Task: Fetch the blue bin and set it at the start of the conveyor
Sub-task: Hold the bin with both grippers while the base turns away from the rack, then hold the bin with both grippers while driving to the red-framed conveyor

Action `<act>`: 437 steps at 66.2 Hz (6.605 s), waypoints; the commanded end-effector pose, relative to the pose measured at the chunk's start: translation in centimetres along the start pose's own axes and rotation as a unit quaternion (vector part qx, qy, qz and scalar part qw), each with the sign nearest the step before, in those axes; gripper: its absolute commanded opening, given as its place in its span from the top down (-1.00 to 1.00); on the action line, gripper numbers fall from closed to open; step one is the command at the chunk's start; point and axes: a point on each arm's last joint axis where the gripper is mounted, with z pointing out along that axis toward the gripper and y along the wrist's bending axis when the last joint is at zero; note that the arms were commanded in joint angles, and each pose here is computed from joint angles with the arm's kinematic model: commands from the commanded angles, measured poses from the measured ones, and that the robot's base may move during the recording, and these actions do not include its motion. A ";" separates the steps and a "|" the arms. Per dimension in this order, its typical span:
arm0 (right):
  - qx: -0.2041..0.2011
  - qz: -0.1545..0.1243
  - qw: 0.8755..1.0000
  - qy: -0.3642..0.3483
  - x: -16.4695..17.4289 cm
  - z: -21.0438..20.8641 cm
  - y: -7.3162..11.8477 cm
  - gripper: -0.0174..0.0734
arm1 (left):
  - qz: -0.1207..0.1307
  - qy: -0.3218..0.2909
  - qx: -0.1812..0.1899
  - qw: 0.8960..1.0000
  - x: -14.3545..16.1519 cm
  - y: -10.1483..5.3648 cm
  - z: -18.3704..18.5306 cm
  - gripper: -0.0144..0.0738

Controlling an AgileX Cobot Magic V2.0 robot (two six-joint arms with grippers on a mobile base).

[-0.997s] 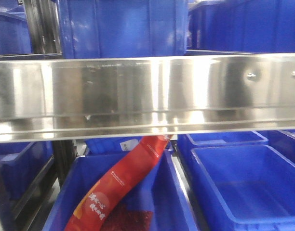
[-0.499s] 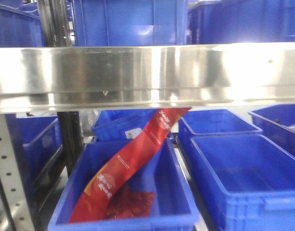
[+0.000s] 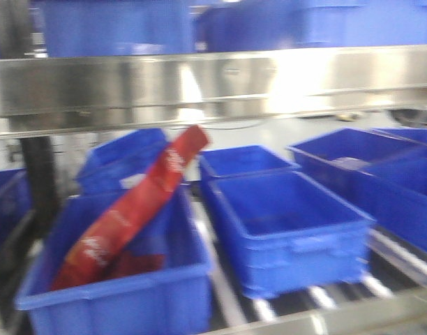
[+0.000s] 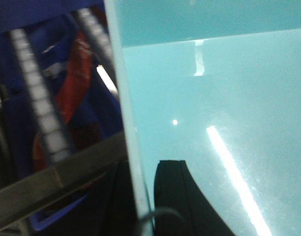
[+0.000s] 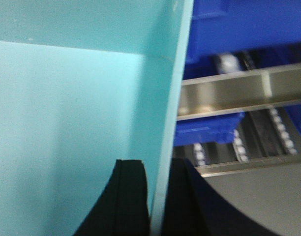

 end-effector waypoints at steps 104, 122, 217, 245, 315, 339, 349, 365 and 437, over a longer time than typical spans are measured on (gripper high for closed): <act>0.010 -0.014 1.000 -0.022 -0.4 -0.5 -0.2 0.95 | 0.006 -0.034 0.008 0.999 -0.6 0.0 -1.3 0.93; 0.010 -0.014 1.000 -0.022 -0.4 -0.5 -0.2 0.95 | 0.006 -0.034 0.008 0.999 -0.6 0.0 -1.3 0.93; 0.010 -0.014 1.000 -0.022 -0.4 -0.5 -0.2 0.95 | 0.006 -0.034 0.008 0.999 -0.6 0.0 -1.3 0.93; 0.010 -0.014 1.000 -0.024 -0.4 -0.5 -0.2 0.95 | 0.013 -0.037 -0.003 0.999 -0.7 0.2 -1.4 0.93; 0.010 -0.014 1.000 -0.024 -0.4 -0.5 -0.2 0.95 | 0.013 -0.037 -0.003 0.999 -0.7 0.2 -1.4 0.93; 0.009 -0.014 1.000 -0.026 -0.5 -0.5 -0.2 0.95 | 0.013 -0.037 -0.003 0.999 -0.7 0.2 -1.4 0.93; 0.009 -0.014 1.000 -0.026 -0.5 -0.5 -0.2 0.95 | 0.017 -0.039 -0.010 0.999 -0.7 0.3 -1.4 0.93; 0.009 -0.014 0.999 -0.028 -0.5 -0.5 -0.2 0.95 | 0.023 -0.042 -0.021 0.999 -0.8 0.5 -1.4 0.93; 0.009 -0.014 0.999 -0.029 -0.5 -0.5 -0.2 0.95 | 0.029 -0.045 -0.032 0.998 -0.8 0.7 -1.4 0.93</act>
